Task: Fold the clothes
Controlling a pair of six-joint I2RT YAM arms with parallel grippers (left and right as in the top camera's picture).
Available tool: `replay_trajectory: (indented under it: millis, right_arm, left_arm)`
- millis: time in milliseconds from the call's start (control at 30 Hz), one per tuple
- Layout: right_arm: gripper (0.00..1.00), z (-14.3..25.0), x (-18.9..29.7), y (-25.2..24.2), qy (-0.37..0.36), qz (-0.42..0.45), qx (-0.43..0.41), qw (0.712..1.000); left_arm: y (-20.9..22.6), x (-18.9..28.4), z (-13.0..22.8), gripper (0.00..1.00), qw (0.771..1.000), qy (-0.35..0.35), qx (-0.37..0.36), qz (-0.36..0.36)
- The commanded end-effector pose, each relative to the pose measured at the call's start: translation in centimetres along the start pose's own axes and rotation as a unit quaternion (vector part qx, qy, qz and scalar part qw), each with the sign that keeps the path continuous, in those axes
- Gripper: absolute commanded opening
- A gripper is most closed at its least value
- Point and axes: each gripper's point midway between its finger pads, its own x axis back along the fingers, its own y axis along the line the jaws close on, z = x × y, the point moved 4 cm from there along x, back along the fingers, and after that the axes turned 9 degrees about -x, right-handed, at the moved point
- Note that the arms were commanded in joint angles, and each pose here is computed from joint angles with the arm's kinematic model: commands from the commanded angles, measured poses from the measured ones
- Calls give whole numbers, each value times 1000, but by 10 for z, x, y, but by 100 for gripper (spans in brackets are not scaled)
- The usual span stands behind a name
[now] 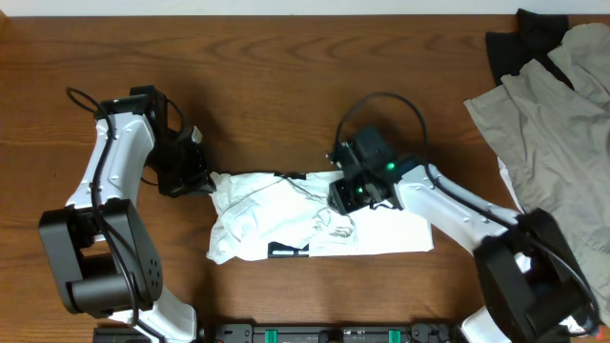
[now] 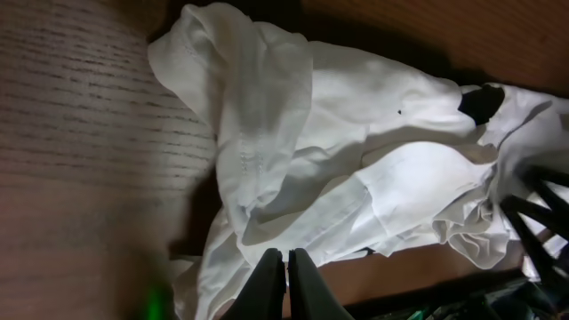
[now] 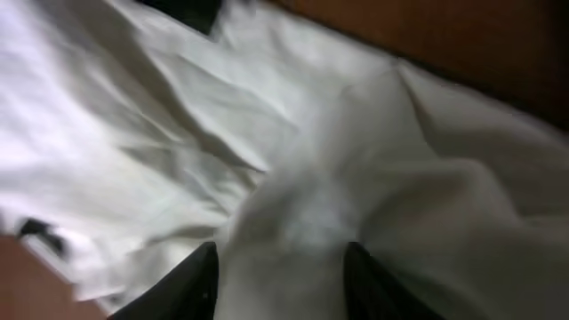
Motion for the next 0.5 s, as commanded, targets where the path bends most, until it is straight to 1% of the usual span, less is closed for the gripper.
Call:
replay_trajectory:
  millis: [0, 100, 167, 233, 333, 400, 467]
  right_arm:
    - [43, -33, 58, 23, -69, -29, 10, 997]
    - [42, -26, 80, 28, -67, -28, 9, 997]
    - [38, -16, 84, 22, -51, -9, 1, 999]
    - [35, -4, 83, 11, -26, 24, -18, 999]
    - [26, 15, 77, -6, 9, 73, -43, 996]
    - [23, 28, 68, -13, 31, 82, -47, 995]
    - [23, 38, 59, -18, 46, 88, -56, 994]
  left_arm:
    - [-4, 9, -2, 8, 1000, -16, -5, 3]
    - [-4, 9, -2, 7, 1000, -16, -5, 3]
    - [-4, 9, -2, 7, 1000, -16, -5, 3]
    - [-4, 9, -2, 7, 1000, -16, -5, 3]
    - [-4, 9, -2, 7, 1000, -16, -5, 3]
    - [-4, 9, -2, 7, 1000, -16, -5, 3]
    - [-4, 9, -2, 8, 1000, -16, -5, 3]
